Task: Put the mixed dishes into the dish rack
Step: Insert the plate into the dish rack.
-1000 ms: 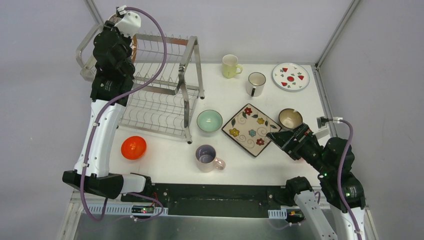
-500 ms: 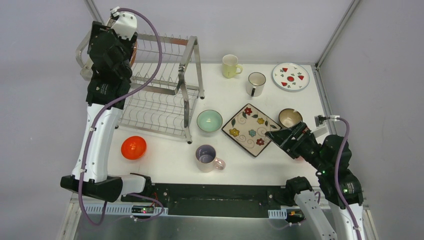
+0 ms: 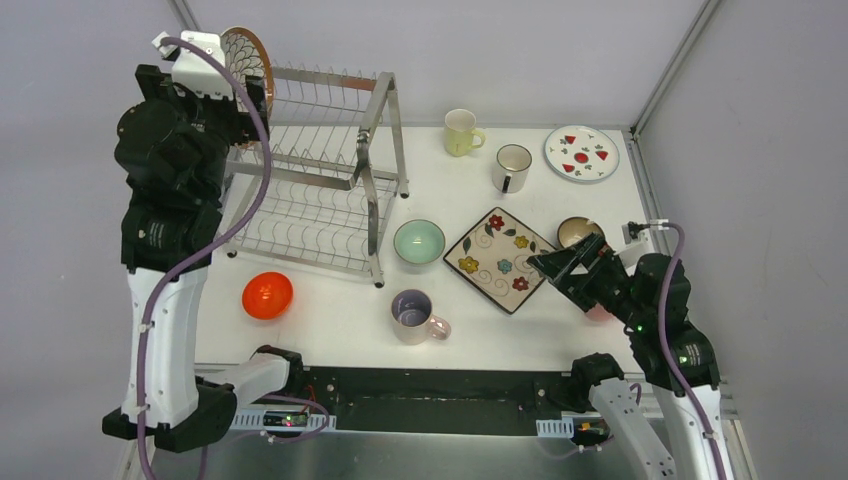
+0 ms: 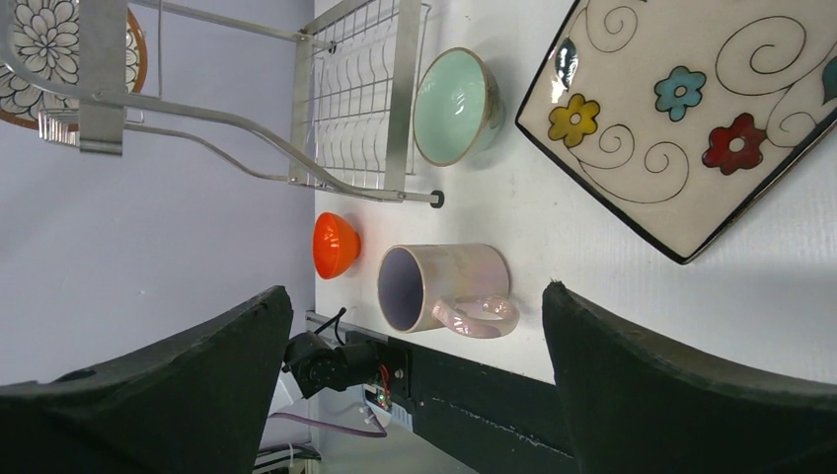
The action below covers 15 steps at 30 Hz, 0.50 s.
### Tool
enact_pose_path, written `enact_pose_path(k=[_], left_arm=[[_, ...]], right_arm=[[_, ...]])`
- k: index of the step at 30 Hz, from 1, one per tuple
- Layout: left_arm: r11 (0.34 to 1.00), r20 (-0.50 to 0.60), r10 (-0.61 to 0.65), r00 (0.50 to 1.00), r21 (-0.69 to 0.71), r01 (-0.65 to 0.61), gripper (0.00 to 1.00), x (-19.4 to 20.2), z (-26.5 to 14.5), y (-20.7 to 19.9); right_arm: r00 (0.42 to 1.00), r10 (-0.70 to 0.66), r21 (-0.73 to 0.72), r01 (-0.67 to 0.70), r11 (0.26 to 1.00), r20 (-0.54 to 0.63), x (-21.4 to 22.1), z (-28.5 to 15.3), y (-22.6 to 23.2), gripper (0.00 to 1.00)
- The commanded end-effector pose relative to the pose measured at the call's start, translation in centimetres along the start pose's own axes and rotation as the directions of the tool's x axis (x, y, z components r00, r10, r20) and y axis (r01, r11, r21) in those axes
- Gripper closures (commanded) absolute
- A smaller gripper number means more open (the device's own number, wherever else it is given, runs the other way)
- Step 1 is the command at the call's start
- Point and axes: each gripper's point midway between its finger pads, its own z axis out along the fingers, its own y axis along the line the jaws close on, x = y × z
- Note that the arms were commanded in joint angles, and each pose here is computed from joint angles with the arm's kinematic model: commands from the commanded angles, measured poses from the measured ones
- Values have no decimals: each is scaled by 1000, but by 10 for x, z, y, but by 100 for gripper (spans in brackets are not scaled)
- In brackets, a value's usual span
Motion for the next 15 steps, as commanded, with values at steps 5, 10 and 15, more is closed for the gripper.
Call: enact_pose_path(k=[5,10,15], left_arm=[[941,-37,-238,971,239,240,8,-8,-63,-30],[856,-102,-285,953,421,301,2,0,-102,-59],[685,-233,-384,893,577,445,1,7,-136,-98]], right_arm=[[999,-39,58,38,998,23,-13,6,-4,0],[999,-47,83,47,995,5,-18,13,-3,0],[998,-60,114,56,992,35,-28,16,-4,0]])
